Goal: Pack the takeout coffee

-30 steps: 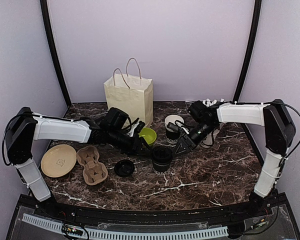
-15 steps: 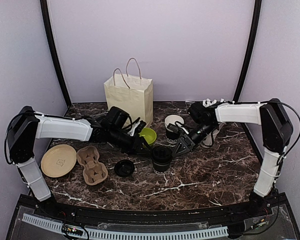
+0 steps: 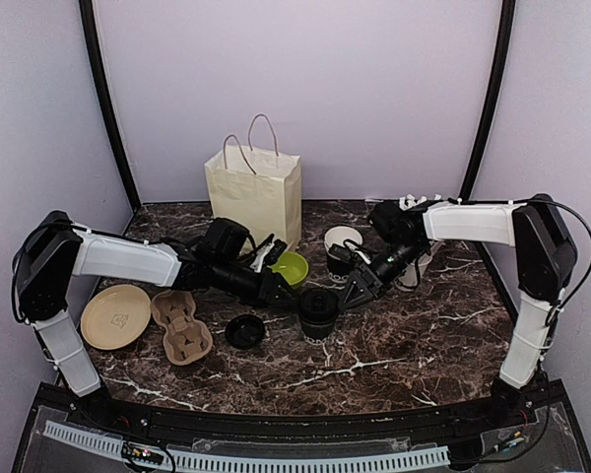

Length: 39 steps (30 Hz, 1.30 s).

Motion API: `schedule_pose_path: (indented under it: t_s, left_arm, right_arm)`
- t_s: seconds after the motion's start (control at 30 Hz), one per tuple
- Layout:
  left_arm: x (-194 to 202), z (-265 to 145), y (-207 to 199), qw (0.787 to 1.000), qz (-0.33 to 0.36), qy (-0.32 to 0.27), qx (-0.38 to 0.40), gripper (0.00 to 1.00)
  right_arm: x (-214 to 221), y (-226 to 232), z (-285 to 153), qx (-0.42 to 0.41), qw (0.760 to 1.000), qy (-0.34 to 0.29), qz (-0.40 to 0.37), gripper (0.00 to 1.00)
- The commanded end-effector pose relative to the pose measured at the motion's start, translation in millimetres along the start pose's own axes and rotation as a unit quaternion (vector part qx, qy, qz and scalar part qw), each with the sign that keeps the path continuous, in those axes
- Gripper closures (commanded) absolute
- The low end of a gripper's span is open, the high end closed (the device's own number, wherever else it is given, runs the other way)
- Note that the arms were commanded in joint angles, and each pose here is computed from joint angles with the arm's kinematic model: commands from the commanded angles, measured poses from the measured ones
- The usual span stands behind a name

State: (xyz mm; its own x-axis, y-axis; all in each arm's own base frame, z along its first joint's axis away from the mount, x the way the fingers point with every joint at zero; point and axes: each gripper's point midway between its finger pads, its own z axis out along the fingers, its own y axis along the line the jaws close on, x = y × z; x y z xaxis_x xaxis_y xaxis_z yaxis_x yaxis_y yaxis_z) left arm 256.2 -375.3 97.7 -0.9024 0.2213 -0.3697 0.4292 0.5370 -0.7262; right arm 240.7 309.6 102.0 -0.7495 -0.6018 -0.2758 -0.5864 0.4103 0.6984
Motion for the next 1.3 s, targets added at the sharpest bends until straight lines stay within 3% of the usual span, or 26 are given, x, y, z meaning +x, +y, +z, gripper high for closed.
schedule_pose_path:
  t_s: [0.0, 0.2, 0.37, 0.83, 0.97, 1.13, 1.27]
  left_arm:
    - [67.8, 9.2, 72.2, 0.986, -0.057, 0.086, -0.132, 0.62]
    - [10.2, -5.4, 7.3, 0.998, 0.017, 0.005, -0.064, 0.62]
    - [-18.7, -23.5, -39.3, 0.998, 0.055, -0.041, -0.014, 0.6]
    - [-47.2, -63.7, -59.8, 0.986, 0.125, -0.092, -0.066, 0.5]
    - [-62.9, -84.5, -57.0, 0.967, 0.188, -0.111, -0.128, 0.41]
    - [-99.4, -129.2, -44.6, 0.904, 0.292, -0.174, -0.258, 0.14]
    - [-122.8, -162.9, -60.0, 0.869, 0.326, -0.242, -0.283, 0.02]
  right_arm:
    - [7.2, -63.6, 24.6, 0.137, 0.989, 0.034, -0.034, 0.53]
    - [-12.4, -3.0, -2.4, 0.058, 0.993, -0.011, -0.1, 0.52]
    - [-17.5, 21.9, -17.6, 0.034, 0.991, -0.028, -0.129, 0.48]
    - [-26.7, 28.1, -37.3, 0.067, 0.984, -0.037, -0.164, 0.41]
    - [-34.7, 37.7, -55.6, 0.1, 0.968, -0.048, -0.226, 0.39]
    - [-49.4, 53.5, -73.4, 0.154, 0.925, -0.075, -0.34, 0.26]
    - [-60.1, 68.3, -70.1, 0.162, 0.898, -0.072, -0.403, 0.19]
